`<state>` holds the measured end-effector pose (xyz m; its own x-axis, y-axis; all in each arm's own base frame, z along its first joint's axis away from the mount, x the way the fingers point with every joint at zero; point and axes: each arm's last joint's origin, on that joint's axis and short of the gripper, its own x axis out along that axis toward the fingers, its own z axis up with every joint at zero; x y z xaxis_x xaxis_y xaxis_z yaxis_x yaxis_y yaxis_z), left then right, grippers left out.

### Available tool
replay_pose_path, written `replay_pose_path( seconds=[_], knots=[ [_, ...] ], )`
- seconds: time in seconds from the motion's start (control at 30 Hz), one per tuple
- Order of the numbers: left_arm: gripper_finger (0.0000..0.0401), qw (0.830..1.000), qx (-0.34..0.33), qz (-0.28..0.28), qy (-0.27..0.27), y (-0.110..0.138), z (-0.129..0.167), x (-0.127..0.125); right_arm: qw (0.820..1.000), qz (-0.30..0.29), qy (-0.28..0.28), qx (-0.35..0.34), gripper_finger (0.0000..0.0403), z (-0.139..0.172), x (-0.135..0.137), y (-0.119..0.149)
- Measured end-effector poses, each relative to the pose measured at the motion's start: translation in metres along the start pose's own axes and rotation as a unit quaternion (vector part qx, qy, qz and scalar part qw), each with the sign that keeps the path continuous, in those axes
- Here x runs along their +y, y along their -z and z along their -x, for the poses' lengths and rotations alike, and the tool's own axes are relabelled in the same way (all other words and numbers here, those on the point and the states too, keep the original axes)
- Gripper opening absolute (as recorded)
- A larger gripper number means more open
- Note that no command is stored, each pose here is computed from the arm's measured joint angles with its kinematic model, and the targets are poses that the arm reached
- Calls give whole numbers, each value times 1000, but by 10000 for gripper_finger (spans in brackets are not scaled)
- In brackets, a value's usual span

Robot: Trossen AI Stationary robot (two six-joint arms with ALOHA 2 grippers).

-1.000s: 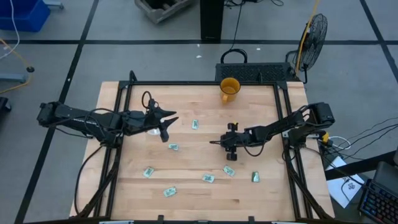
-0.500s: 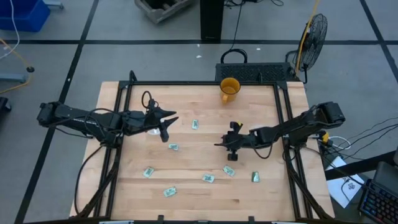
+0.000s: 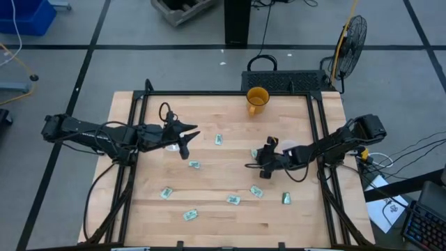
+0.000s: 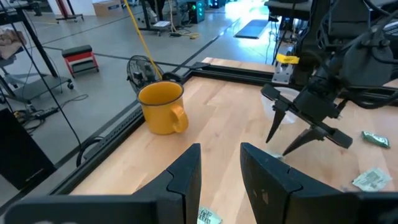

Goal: Pick and place Stevia / Truvia into bins
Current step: Put the stevia packet into the right transparent container

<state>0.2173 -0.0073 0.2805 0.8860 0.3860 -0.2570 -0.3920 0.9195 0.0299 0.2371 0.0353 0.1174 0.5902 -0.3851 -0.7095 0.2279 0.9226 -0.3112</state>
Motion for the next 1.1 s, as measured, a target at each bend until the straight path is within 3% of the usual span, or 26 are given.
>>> replay_pose_path(
  seconds=[0.3,0.83,0.97,1.1],
  knots=[
    [118,1000,2,-1,0,0,0,0,997,-16,-56,-52,183,-2,1,-5],
    [118,1000,2,-3,-1,1,0,0,999,-12,-30,-5,182,-23,-3,6],
    [118,1000,3,-3,-2,1,0,0,1000,-6,-31,-1,161,-23,-3,7],
    [118,1000,5,-4,-2,1,0,0,999,-5,-34,1,114,-23,-3,8]
  ],
)
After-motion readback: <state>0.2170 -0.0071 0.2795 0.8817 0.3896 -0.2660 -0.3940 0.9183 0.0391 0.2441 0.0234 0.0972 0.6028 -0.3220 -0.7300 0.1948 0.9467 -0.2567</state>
